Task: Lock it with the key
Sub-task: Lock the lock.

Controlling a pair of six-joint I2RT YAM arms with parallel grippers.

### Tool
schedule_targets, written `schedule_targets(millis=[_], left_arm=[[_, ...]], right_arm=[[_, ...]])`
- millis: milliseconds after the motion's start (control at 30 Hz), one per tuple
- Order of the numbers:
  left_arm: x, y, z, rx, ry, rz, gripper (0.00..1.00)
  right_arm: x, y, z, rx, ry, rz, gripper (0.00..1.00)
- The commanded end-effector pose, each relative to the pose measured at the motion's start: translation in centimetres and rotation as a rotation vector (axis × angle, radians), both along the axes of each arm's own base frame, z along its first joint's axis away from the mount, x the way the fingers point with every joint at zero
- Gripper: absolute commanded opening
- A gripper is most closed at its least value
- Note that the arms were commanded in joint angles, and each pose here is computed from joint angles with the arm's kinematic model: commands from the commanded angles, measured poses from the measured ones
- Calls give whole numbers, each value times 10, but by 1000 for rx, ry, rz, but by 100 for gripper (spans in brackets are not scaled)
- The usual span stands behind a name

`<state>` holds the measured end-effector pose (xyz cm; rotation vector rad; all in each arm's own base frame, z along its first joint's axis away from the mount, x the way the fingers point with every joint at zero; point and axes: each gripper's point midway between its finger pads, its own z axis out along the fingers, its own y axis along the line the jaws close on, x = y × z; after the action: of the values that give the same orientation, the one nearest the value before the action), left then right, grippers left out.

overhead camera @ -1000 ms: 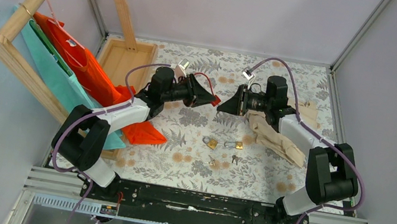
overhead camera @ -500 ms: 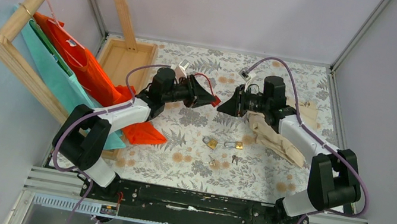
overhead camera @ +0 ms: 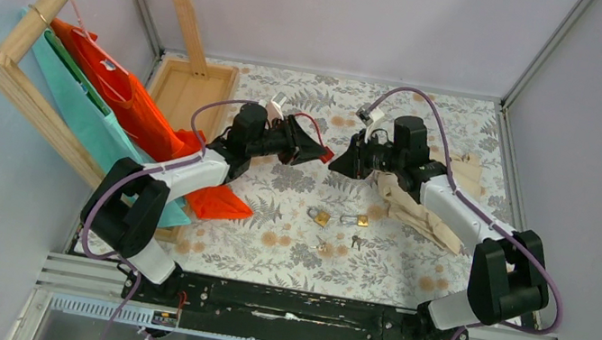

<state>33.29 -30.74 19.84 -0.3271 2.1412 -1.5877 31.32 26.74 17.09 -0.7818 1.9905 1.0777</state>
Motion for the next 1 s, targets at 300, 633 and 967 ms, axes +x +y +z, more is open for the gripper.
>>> schedule_targets(millis=[300, 633, 967], left_arm=[[-5, -7, 16, -33, -51, -38, 0], [-4, -5, 16, -36, -49, -33, 0], [-4, -6, 18, -39, -51, -33, 0]], right_arm=[[13, 3, 28, 25, -65, -11, 28], [12, -11, 39, 95, -38, -27, 52], [10, -10, 37, 114, -9, -13, 61]])
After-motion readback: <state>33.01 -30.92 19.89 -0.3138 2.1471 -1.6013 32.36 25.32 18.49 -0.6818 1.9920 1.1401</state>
